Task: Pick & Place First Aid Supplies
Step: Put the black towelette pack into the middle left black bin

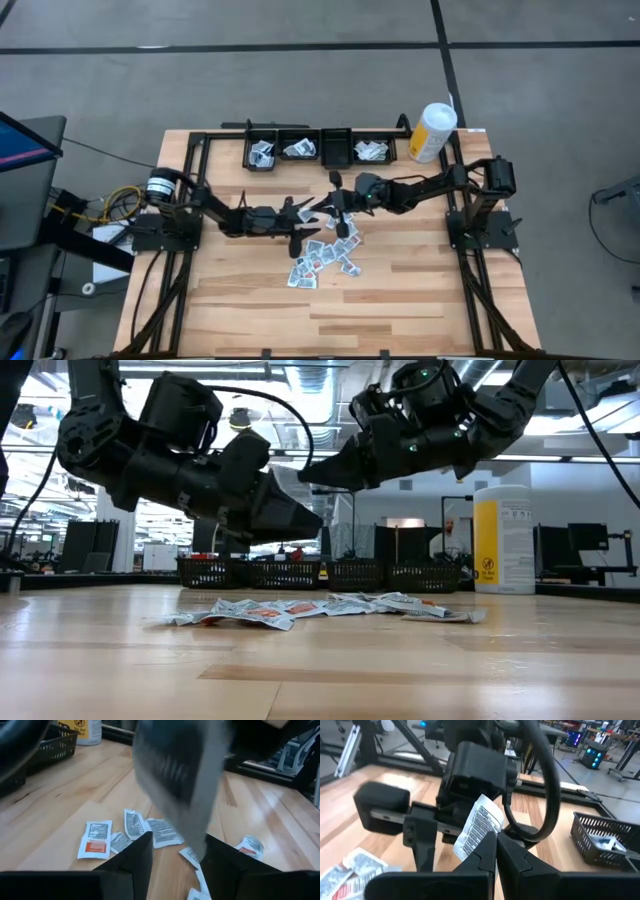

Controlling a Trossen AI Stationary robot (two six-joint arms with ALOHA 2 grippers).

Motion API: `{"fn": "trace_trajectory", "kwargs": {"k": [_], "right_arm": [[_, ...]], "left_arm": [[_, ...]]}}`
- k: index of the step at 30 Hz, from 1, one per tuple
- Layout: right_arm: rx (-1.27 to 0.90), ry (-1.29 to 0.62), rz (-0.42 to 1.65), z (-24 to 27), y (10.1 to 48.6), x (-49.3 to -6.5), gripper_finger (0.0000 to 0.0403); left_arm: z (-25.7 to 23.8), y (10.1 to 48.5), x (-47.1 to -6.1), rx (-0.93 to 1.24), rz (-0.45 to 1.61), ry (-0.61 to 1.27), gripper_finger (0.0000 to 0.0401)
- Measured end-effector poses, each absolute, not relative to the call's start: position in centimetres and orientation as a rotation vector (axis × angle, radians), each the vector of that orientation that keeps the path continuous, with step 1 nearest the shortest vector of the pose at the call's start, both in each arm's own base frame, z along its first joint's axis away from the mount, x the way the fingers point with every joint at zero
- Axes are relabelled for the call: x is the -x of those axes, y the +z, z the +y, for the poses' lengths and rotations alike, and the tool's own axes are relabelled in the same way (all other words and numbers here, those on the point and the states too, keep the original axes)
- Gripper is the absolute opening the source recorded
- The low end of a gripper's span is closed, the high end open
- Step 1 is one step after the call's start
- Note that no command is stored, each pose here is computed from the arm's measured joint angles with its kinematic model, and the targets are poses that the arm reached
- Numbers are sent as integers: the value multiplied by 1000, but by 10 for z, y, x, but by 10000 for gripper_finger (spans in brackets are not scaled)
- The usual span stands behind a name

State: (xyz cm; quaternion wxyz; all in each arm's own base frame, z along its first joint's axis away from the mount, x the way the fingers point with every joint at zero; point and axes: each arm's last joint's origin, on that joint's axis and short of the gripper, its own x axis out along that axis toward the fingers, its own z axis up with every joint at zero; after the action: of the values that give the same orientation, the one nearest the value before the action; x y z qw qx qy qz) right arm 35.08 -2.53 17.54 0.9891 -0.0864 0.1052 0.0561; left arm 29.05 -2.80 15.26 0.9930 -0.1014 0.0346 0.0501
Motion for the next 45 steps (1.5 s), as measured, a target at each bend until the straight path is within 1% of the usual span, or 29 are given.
{"fn": "trace_trajectory", "kwargs": {"k": [4, 11, 16, 23, 34, 37, 40, 43, 45], "right_arm": [[180, 115, 226, -25, 174, -350, 1], [179, 118, 234, -25, 173, -350, 1], [177, 116, 247, -25, 172, -350, 1], [182, 116, 253, -25, 172, -350, 1], [181, 122, 261, -25, 171, -350, 1], [180, 126, 267, -24, 170, -349, 1], [181, 133, 270, -22, 169, -350, 5], [183, 141, 270, -18, 169, -350, 20], [183, 149, 273, -15, 169, -350, 36]], "left_arm": [[-26, 156, -293, 204, 49, 110, 150], [-14, 168, -291, 210, 0, 202, 149], [-5, 176, -282, 190, -23, 239, 149], [-4, 180, -272, 191, -27, 234, 149], [-5, 179, -272, 189, -14, 230, 145], [-7, 178, -272, 188, -4, 227, 123], [-9, 178, -272, 187, 2, 213, 79], [-11, 178, -272, 170, 6, 202, 24], [-11, 178, -272, 159, 12, 188, 11]]}}
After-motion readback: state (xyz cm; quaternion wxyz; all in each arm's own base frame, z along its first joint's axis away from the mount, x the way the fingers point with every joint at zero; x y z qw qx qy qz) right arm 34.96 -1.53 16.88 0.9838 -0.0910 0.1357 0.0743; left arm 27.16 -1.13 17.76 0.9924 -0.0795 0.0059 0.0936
